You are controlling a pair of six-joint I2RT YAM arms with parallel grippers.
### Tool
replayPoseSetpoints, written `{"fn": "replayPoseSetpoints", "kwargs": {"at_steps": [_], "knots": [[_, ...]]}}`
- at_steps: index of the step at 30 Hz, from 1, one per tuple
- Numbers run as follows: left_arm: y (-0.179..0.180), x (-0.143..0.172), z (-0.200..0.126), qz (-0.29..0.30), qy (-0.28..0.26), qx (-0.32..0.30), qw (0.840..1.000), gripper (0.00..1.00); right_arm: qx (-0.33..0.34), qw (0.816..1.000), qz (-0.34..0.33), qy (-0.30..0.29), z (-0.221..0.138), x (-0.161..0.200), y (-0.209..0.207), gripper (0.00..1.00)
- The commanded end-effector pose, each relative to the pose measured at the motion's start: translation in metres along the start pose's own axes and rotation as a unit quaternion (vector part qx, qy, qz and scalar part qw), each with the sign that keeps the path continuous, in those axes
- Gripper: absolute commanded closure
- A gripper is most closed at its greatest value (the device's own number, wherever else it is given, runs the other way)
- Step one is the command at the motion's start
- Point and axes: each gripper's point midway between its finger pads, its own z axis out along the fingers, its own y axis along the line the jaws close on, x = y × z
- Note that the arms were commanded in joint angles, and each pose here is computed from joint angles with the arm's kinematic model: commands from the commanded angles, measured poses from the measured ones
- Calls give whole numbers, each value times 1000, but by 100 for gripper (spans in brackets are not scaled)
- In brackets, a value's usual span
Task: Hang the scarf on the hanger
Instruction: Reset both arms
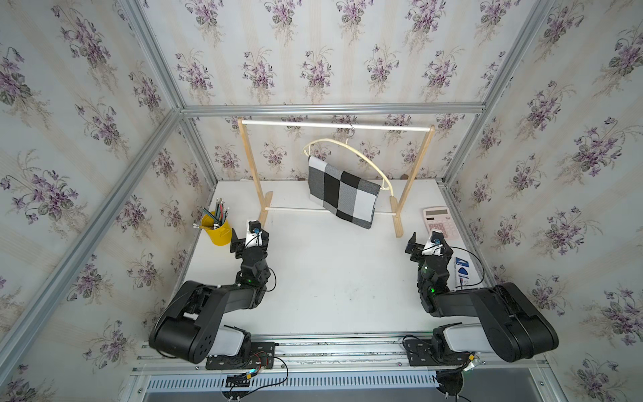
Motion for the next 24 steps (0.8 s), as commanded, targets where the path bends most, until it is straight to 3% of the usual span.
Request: {"fn": "replayPoseSetpoints", "kwargs": {"at_steps": [1, 3, 5, 7, 9, 11, 12, 15, 24], "knots": [[-21, 18, 4, -64, 41, 106, 991, 19, -45, 997, 30, -52, 4, -19, 6, 0], [-35, 43, 13, -64, 97, 158, 981, 20, -67, 997, 25, -28, 18, -12, 14, 0], [-50, 65, 20, -63, 107, 188, 974, 22, -89, 996, 24, 1, 29, -6, 20, 0], [-57, 55, 27, -61, 82, 204, 974, 23, -102, 994, 25, 19, 32, 3, 21, 0], [-69, 66, 23, -40, 142, 248, 958, 27, -102, 994, 26, 23, 32, 3, 21, 0], [-61, 68, 28, -53, 114, 215, 968, 26, -99, 995, 26, 19, 31, 2, 19, 0], [-56, 61, 31, -57, 101, 198, 973, 21, -89, 995, 30, 18, 32, 2, 16, 0], [-56, 67, 33, -57, 141, 198, 968, 18, -49, 997, 52, -2, 25, -3, -1, 0], [-56, 66, 35, -63, 127, 198, 970, 17, -50, 998, 47, 5, 31, -3, 2, 0]]}}
